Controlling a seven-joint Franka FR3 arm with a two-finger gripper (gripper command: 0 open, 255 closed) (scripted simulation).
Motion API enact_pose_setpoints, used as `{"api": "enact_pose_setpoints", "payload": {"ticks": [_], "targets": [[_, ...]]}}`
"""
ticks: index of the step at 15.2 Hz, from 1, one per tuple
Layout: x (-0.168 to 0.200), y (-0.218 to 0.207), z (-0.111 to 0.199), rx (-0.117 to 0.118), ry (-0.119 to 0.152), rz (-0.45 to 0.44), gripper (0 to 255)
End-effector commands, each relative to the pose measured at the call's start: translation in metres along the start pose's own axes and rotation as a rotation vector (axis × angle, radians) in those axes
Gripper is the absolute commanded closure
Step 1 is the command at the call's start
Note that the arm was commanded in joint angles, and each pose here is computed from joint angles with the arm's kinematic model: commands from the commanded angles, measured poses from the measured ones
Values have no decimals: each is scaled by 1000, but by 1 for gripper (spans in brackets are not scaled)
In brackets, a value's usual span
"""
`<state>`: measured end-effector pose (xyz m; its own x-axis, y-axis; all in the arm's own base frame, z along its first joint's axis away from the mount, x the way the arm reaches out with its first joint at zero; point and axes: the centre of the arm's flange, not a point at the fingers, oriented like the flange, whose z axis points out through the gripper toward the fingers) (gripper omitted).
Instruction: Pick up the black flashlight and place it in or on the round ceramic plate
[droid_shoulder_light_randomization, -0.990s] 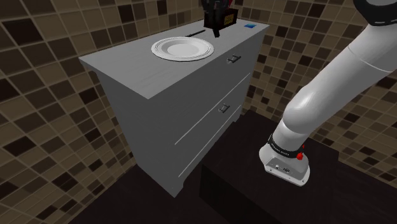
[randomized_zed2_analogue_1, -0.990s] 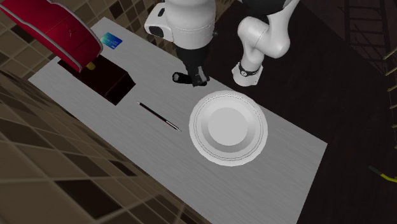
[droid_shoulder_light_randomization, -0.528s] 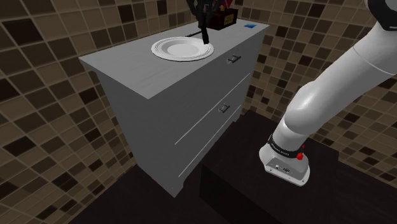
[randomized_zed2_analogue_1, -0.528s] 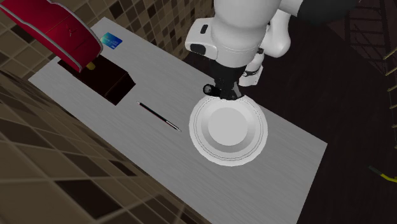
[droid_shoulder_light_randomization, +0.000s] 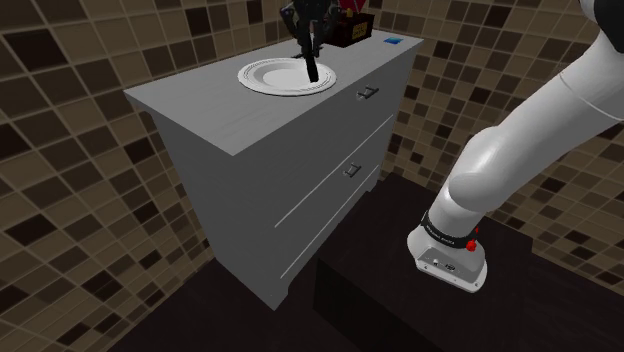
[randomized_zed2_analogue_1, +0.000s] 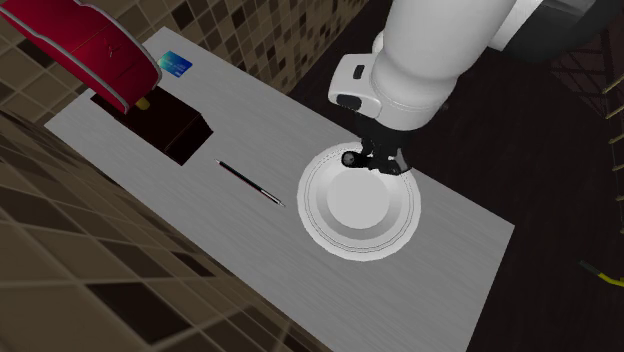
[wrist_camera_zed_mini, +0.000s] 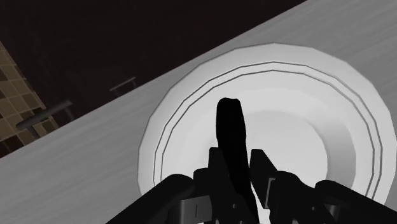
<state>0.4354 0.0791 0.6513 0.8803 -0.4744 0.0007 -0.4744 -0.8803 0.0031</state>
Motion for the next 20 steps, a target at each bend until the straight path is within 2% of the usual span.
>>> {"api": "enact_pose_setpoints", "payload": {"ticks": [1,8,16,17,20], "targets": [[-1,-1,13,-2,-4,-1,255],[-1,-1,51,-2,-4,-1,255],[-1,-1,51,-2,-4,-1,255],[-1,-1,51,-2,-4,-1,0],[-1,-1,50,-2,-4,-1,0]]}}
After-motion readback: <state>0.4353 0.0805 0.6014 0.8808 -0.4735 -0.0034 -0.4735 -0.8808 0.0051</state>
